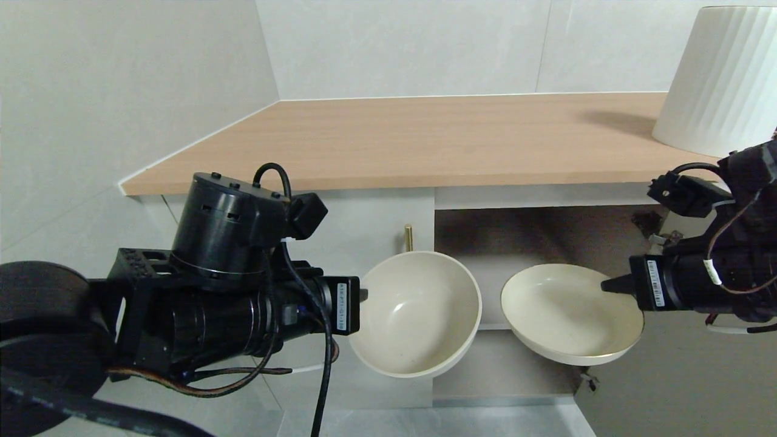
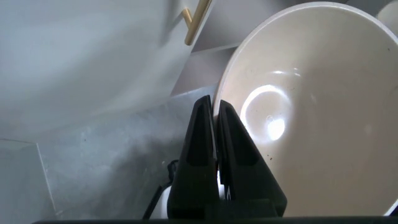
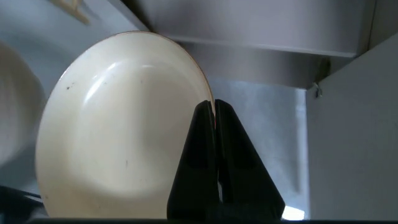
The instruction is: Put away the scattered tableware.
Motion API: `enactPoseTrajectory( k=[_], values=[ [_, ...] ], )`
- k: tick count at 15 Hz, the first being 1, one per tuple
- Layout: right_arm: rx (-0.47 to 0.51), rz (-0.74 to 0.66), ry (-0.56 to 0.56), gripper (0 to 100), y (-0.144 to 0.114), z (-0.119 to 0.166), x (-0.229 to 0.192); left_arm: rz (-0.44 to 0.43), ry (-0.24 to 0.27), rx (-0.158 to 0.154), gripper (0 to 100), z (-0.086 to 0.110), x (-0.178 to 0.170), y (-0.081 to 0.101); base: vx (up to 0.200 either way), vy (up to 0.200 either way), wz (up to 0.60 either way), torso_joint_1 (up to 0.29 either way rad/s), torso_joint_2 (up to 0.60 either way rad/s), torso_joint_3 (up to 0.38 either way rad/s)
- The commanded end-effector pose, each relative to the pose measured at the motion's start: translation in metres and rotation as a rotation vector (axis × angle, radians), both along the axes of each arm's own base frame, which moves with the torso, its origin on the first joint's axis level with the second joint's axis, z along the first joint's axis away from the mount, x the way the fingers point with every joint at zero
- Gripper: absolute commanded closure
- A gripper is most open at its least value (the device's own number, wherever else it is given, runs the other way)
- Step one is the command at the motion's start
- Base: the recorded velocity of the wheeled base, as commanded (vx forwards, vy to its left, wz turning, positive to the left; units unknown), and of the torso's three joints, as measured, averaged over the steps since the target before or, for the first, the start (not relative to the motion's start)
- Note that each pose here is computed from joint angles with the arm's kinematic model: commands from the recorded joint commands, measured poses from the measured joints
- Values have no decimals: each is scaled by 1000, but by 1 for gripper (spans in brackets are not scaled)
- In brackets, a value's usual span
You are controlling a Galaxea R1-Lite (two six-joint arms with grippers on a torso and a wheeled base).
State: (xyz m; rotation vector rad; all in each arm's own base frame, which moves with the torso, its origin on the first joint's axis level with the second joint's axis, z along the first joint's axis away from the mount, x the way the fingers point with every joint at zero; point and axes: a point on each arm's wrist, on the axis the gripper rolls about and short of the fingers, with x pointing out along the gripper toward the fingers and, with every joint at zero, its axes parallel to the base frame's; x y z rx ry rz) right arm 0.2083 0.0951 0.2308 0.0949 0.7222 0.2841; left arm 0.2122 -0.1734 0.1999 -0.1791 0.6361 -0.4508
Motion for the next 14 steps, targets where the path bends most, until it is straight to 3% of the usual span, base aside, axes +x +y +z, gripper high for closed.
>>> enactPoseTrajectory(
  k=[1, 6, 9, 14],
  values=[
    [-63, 29, 73, 100, 8, -28, 13, 0, 0, 0, 100, 0, 0, 0, 0, 0, 0, 0, 0, 0],
    [-53, -39, 124, 100, 29, -107, 79, -2, 4, 5, 100, -1, 0, -1, 0, 0, 0, 0, 0, 0],
    [-6, -118, 70, 100, 39, -151, 109, -13, 17, 15, 100, -6, -1, -4, 0, 0, 0, 0, 0, 0],
    [18, -259, -50, 100, 28, -205, 148, -13, 21, 18, 100, -7, 0, -4, 0, 0, 0, 0, 0, 0]
  ],
)
